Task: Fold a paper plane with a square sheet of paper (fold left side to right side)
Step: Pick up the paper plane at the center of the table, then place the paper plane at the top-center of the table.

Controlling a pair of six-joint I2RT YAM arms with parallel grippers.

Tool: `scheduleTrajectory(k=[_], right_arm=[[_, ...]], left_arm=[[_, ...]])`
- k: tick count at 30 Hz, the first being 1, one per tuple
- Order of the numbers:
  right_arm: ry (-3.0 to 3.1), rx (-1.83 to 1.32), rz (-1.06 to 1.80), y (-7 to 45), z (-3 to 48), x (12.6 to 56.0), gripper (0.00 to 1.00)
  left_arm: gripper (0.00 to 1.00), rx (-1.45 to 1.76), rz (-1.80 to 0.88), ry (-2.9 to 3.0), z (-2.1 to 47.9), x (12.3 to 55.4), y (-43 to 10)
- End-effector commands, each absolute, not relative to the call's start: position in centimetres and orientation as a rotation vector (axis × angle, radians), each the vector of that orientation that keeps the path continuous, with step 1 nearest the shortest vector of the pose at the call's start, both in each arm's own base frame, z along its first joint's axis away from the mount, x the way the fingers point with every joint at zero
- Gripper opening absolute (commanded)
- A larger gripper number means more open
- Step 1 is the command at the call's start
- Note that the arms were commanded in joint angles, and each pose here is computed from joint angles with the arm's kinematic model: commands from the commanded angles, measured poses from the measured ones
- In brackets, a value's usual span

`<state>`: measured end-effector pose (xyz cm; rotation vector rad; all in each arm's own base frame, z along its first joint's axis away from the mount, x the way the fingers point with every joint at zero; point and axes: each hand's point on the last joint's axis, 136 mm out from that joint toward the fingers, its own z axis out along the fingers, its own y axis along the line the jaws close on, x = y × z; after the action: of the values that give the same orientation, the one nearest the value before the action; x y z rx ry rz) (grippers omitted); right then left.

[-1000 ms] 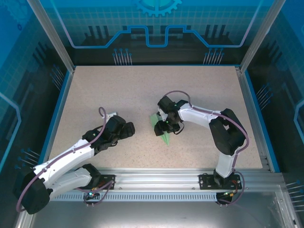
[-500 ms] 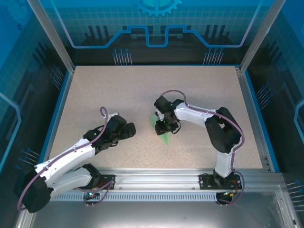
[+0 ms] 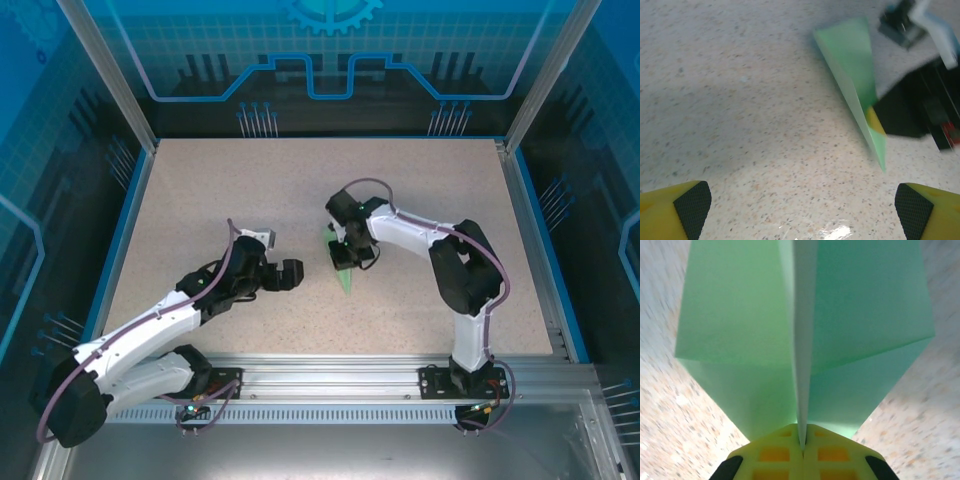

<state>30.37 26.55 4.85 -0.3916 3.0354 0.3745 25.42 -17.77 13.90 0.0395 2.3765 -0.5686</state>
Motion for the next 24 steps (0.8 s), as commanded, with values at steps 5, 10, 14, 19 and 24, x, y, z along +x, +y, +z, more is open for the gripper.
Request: scheduleTrajectory(k=[5, 10, 14, 19, 24], right_arm=[[3.063, -0.082, 0.233, 23.9, 5.8, 37.6, 0.03], [3.052, 0.006, 0.158, 23.8, 5.3, 41.2, 0.04], [3.082, -0.007, 0.134, 24.2, 3.7, 42.3, 0.05], [3.100, -0.045, 0.116, 24.3, 2.5, 42.4, 0.08], [3.104, -0.089, 0.164, 24.9, 2.3, 42.4, 0.14]], left_arm=[[0.99, 0.328, -0.659, 2.215, 18.9, 28.1, -22.0], [0.98, 0.381, -0.709, 2.216, 18.5, 28.5, -23.5], [0.98, 0.398, -0.720, 2.229, 18.0, 28.5, -23.9], [0.98, 0.397, -0.711, 2.250, 17.7, 28.7, -24.0], [0.98, 0.385, -0.698, 2.263, 17.4, 28.9, -23.9]])
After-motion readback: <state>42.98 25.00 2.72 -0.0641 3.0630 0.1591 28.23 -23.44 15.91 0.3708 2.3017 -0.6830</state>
